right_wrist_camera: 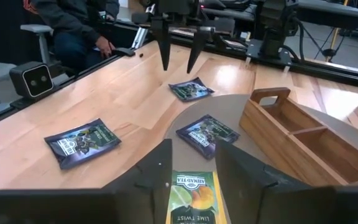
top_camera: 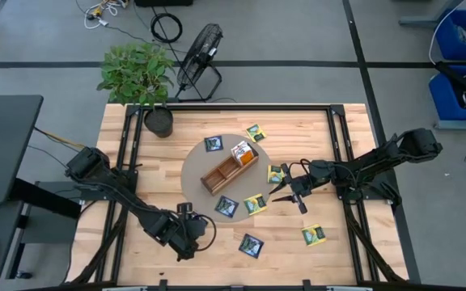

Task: Pick & Place Tea
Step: Put the purple tea bag into the middle section of the wooden organizer

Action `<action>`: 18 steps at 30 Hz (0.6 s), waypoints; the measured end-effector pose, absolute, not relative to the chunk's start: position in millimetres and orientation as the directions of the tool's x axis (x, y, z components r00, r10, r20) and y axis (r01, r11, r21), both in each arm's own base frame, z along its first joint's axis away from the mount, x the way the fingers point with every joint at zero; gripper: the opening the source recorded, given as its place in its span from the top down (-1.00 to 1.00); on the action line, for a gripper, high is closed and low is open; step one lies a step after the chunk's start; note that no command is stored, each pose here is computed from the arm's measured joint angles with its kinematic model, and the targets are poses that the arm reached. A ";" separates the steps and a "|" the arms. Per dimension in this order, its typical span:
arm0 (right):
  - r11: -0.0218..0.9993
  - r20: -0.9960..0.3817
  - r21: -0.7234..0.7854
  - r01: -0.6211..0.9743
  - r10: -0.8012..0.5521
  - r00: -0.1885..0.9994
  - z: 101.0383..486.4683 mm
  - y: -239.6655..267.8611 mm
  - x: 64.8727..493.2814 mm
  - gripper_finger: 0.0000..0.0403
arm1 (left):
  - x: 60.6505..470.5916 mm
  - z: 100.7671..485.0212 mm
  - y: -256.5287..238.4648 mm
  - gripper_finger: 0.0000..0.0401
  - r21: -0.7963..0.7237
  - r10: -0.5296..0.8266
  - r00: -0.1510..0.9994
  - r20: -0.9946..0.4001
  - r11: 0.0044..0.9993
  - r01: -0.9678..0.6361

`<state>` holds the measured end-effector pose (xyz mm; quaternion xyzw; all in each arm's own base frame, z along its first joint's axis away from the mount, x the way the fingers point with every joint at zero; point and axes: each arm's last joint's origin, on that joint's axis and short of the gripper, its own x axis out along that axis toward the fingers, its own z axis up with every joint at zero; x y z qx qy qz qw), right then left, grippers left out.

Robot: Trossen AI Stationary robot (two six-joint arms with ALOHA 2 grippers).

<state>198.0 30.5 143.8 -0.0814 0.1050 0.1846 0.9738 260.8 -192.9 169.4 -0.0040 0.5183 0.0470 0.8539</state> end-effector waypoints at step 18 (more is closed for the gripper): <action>0.926 -0.245 -0.113 -0.361 0.326 0.913 142.8 30.0 197.9 0.44 | 255.7 136.0 -179.4 0.04 -0.002 0.030 0.425 -0.905 0.997 -0.074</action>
